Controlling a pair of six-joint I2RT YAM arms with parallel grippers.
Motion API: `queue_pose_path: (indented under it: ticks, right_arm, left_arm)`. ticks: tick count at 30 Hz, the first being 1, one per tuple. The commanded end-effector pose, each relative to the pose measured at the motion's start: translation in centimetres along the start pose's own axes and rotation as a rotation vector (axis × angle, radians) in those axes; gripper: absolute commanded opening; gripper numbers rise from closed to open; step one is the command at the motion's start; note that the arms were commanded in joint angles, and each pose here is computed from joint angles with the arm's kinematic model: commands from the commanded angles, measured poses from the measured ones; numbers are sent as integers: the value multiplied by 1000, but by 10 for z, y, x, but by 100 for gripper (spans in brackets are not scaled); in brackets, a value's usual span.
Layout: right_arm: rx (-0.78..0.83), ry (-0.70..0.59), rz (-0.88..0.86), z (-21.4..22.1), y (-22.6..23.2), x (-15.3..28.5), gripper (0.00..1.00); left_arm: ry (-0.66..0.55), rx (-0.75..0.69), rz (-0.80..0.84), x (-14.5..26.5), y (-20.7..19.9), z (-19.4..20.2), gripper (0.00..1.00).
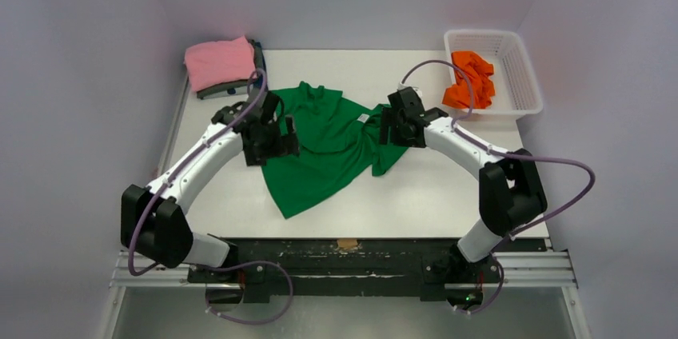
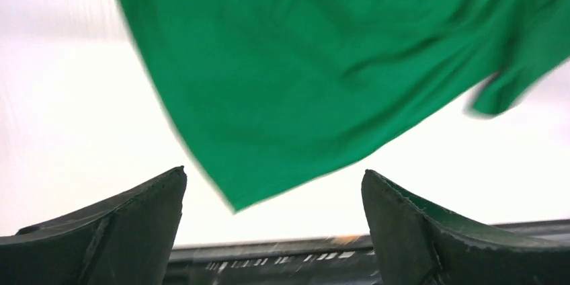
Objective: Fold and stack the t-shirts
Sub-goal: Flatten out the tshirt
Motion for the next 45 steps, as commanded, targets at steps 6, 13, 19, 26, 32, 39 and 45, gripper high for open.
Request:
queue_pose_path:
  ticks: [6,13,19,26,32,39,45]
  right_arm:
    - [19,12,-8,-19,23,-46,71]
    - [31,6,37,-20,22,-64,68]
    - [43,6,152,-13,3,-69,66]
    - [-10,-29,209,-10,-19,-56,65]
    - [-103,-14,229,-3,-46,-51,63]
    - [-189,2,245,6,-78,-46,55]
    - [-220,19,174,13,-72,-51,53]
  left_arm:
    - [243,35,-54,-16,54,136,95]
    - [289,1,-18,-42,39,150,76]
    - [364,-27,-123,-69,50,161,56]
    - [415,-62,-199,-87,49,166,34]
    - [424,-72,-340,-88,63,166,0]
    - [353,-73,-408,-74,74,157,0]
    - [338,-73,-418,-69,73,152,0]
Point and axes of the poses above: each gripper's point midway between its finger pads, its own x axis back along the fingers, its own y axis along the line the jaws close on, z = x × y, the point moved 4 cm from there along x, back along the fingers, and after that the axes turned 2 degrees about x, right-handed, at the moved point
